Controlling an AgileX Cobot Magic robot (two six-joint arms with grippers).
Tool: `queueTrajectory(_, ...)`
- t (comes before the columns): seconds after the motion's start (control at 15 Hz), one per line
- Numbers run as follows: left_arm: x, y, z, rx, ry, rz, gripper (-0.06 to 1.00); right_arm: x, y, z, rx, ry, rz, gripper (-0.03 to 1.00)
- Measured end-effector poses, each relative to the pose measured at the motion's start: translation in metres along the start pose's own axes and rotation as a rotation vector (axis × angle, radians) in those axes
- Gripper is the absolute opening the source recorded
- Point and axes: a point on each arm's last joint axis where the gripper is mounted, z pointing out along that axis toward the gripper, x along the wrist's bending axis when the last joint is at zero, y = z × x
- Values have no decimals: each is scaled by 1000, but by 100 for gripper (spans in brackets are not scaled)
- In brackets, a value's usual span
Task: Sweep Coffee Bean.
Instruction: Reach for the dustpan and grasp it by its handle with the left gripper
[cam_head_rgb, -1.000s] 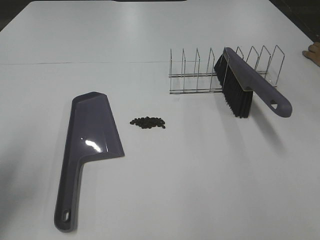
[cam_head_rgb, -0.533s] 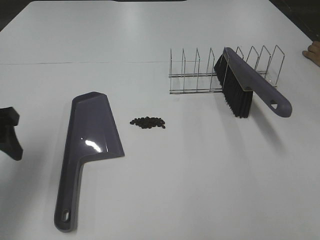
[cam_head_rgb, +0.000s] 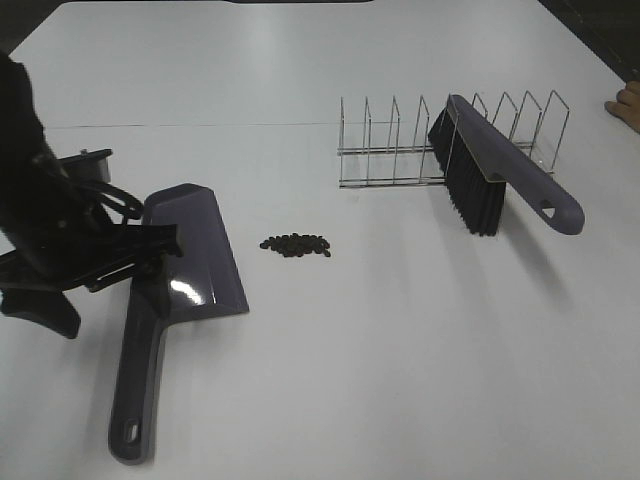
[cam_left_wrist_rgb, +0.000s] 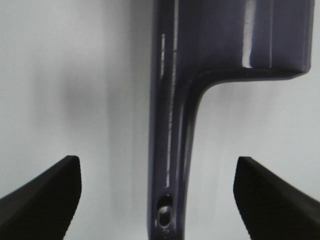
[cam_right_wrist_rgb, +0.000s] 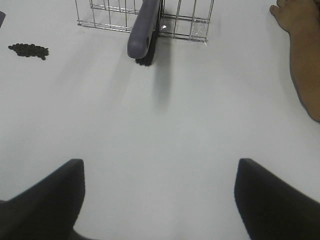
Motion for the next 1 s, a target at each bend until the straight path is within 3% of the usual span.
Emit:
queueTrajectory(0.2,-28,8,12,-2,8,62,76,0,0,0,0,0,0,72)
queueTrajectory(0.4,-30,6,18,41,39,72,76,0,0,0,0,0,0,72)
queueTrajectory(0.53,-21,2,17,97,130,87,76,0,0,0,0,0,0,72)
queueTrajectory(0.6,-16,2,16,96,196,68,76,0,0,0,0,0,0,72)
queueTrajectory(0.67,-14,3,16,84,218,54,76,0,0,0,0,0,0,72)
queueTrajectory(1.0,-13,4,31,40,175,21,76,0,0,0,0,0,0,72)
